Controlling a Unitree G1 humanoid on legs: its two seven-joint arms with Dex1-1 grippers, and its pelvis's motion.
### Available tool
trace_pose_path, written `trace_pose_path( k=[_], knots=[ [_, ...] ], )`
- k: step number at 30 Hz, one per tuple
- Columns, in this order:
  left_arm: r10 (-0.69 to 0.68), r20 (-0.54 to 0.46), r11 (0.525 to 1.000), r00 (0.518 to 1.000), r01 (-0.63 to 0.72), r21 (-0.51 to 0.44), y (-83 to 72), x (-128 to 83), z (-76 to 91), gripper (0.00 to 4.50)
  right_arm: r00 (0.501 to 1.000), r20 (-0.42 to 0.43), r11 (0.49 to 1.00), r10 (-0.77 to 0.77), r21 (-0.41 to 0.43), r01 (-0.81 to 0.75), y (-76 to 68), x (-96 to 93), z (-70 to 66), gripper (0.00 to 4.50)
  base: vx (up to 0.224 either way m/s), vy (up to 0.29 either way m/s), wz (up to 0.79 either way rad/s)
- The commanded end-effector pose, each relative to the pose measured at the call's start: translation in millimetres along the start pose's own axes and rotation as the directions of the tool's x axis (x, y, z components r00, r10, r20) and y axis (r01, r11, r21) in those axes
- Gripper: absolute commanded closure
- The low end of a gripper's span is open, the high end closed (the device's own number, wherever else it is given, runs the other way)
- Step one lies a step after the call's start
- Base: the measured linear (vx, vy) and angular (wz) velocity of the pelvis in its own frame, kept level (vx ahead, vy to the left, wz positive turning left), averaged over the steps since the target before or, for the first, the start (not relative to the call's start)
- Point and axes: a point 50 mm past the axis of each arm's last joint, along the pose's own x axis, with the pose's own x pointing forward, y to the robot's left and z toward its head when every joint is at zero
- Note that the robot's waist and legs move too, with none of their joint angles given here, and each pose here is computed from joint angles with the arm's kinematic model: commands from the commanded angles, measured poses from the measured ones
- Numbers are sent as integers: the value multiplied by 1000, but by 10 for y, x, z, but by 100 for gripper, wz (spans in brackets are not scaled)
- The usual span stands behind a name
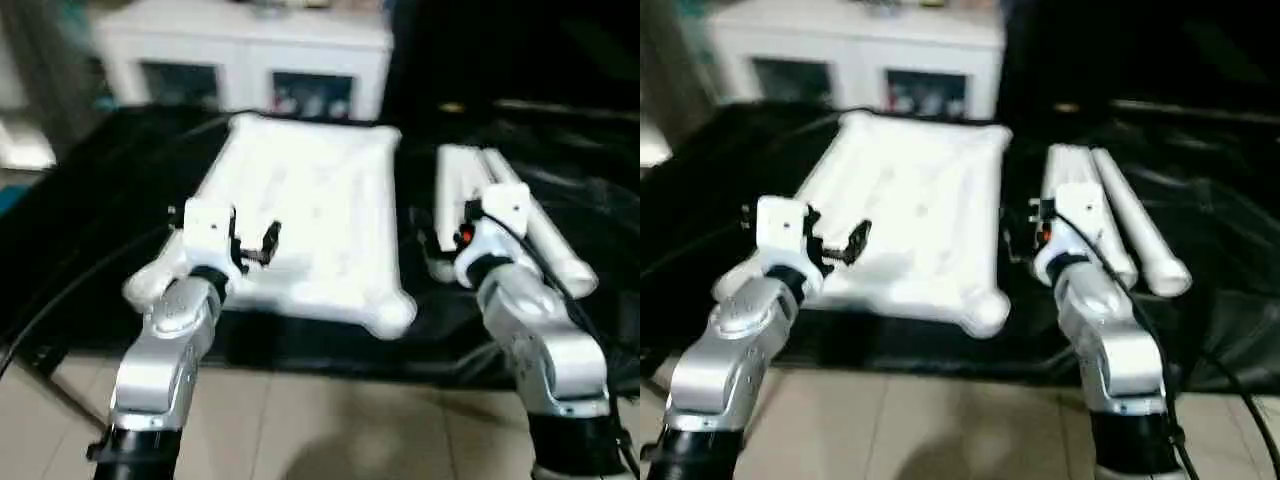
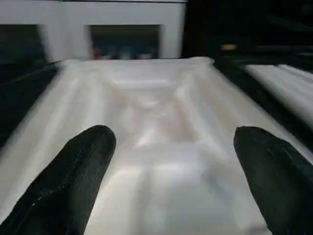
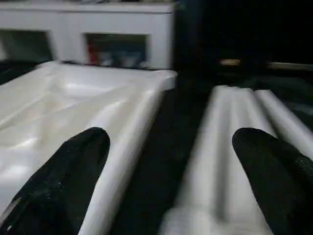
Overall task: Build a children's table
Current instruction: Move to table
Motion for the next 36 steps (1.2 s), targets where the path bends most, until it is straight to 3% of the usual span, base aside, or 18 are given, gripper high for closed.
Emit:
trace_pose_path(
  k=[1,7,10,11,16,18,20,21,22,23,24,26,27,29,34,36],
  knots=[
    [-56,9,998,998,56,-6,-117,33,21,3,999,-27,999,-44,-5,44,-119,-51,-40,0,205,-88,-55],
    [-47,18,998,999,46,33,-75,34,30,3,993,-59,994,101,-45,-104,-35,17,-61,0,164,-54,-26],
    [-76,20,994,997,74,80,-32,7,38,3,977,-50,978,206,-2,-206,25,30,-53,0,127,16,-16],
    [-190,49,979,980,186,80,-4,-71,80,3,945,-35,945,326,14,-326,97,8,-19,0,109,7,-14],
    [-335,27,937,942,330,115,19,-150,113,3,890,-27,890,455,-12,-455,167,-42,29,0,-3,-14,-1],
    [-475,-44,868,879,476,140,33,-222,119,3,839,-42,839,542,-39,-543,193,-67,57,0,-58,-25,-2],
    [-524,-80,835,848,530,149,33,-247,115,3,828,-54,827,558,-52,-560,187,-59,57,0,-61,2,-4],
    [-587,-125,787,800,600,146,21,-280,98,3,821,-69,818,567,-68,-571,176,-48,54,0,-61,17,-5],
    [-587,-125,787,800,600,146,21,-280,98,3,821,-69,818,567,-68,-571,176,-48,54,0,-62,29,-5],
    [-661,-209,712,721,690,128,39,-306,61,3,779,-89,774,621,-91,-627,167,-57,67,0,-90,45,-10],
    [-673,-224,697,705,706,128,41,-309,55,3,772,-94,766,629,-94,-636,163,-60,69,0,-58,32,-7],
    [-732,-311,601,607,789,126,46,-335,25,3,724,-132,716,677,-106,-690,138,-87,71,0,-28,16,-3],
    [-732,-311,601,607,789,126,46,-335,25,3,724,-132,716,677,-106,-690,138,-87,71,0,0,0,0],
    [-764,-409,503,499,858,107,31,-353,-33,3,644,-206,633,737,-123,-764,116,-159,44,0,0,0,0],
    [-760,-497,431,420,897,98,11,-282,-143,3,544,-305,533,782,-128,-837,79,-272,-9,0,0,0,0],
    [-763,-519,406,384,911,76,9,-274,-173,39,523,-325,514,788,-120,-849,66,-300,-20,0,0,0,0]
  ],
)
